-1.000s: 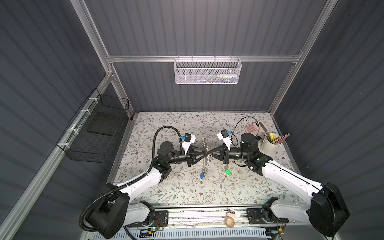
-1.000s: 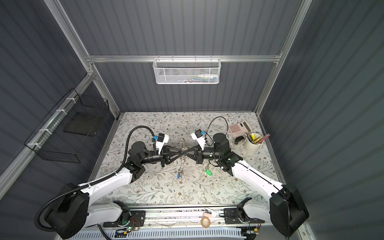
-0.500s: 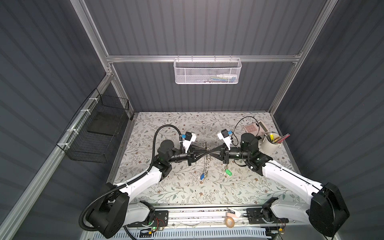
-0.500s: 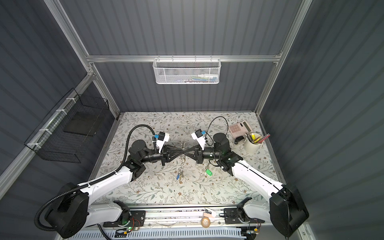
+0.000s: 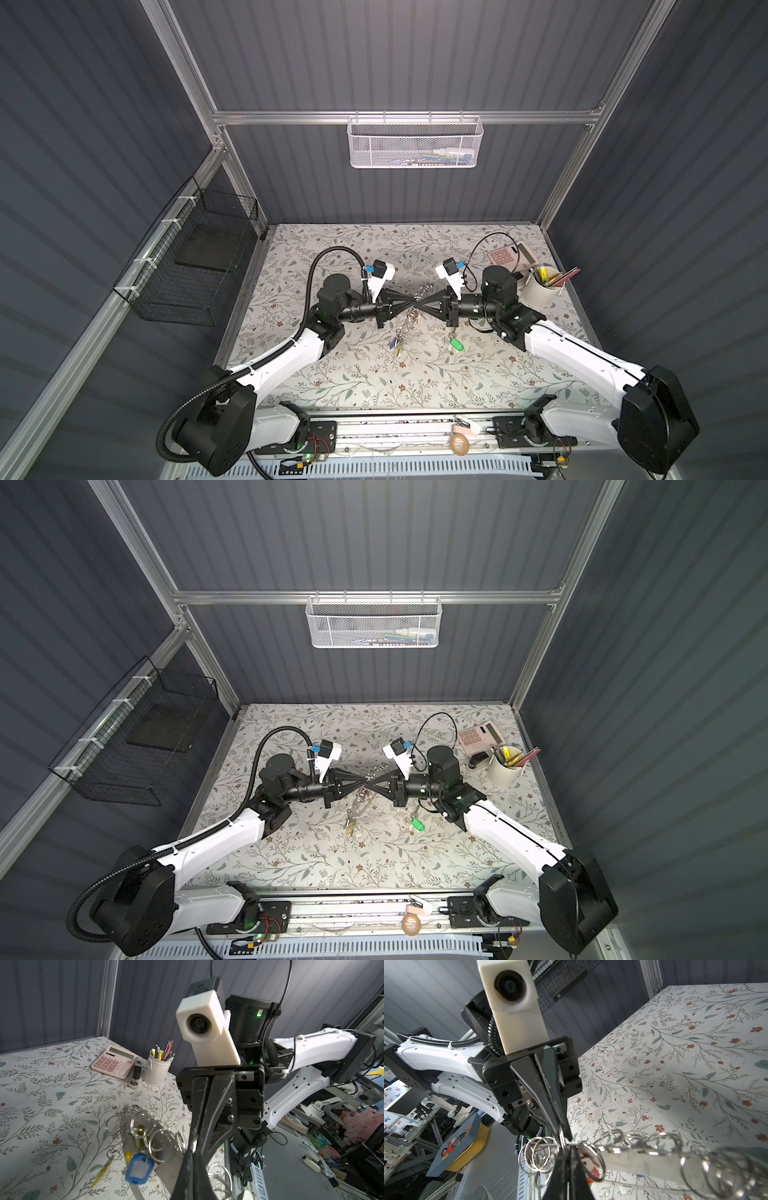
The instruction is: Put the keys on the keyring
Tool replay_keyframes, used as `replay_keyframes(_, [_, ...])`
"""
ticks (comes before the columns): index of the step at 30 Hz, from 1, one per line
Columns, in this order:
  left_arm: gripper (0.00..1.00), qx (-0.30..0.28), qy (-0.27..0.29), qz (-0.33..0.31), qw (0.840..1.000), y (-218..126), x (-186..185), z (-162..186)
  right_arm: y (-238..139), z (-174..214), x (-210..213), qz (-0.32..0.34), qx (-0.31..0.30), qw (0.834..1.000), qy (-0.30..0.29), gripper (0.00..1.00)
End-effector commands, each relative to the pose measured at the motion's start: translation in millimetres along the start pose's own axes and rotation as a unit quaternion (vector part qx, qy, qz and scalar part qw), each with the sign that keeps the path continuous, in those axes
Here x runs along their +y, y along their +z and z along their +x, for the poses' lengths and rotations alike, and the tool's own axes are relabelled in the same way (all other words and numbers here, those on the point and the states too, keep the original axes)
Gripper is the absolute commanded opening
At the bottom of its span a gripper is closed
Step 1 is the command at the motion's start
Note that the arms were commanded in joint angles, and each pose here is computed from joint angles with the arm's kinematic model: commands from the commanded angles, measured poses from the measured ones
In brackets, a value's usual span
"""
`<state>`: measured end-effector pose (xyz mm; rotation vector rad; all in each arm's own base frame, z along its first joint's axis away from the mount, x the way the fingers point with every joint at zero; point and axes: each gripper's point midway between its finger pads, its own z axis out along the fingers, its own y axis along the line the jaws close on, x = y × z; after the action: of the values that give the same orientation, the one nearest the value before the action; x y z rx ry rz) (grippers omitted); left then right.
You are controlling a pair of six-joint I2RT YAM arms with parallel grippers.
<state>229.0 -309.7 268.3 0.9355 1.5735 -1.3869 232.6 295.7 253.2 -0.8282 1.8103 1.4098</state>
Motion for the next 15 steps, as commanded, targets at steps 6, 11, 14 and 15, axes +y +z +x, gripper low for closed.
replay_keyframes(6, [0.00,0.109,0.062,-0.012,0.992,-7.8,-14.2,0.3,-14.8,-5.1,9.5,0.011,-0.007,0.999,-0.042,0.26])
replay_keyframes(11, [0.00,0.174,0.086,-0.009,0.981,-11.0,-17.0,-1.7,-29.6,-2.7,12.2,0.041,-0.012,0.997,-0.060,0.35])
replay_keyframes(14, [0.00,0.210,0.094,0.002,0.973,-11.8,-21.0,-1.5,-35.0,-2.0,10.6,0.062,-0.015,0.995,-0.072,0.37])
replay_keyframes(15, [0.00,0.221,0.097,0.004,0.970,-11.5,-21.9,-2.7,-36.0,-2.7,9.9,0.067,-0.015,0.995,-0.075,0.37])
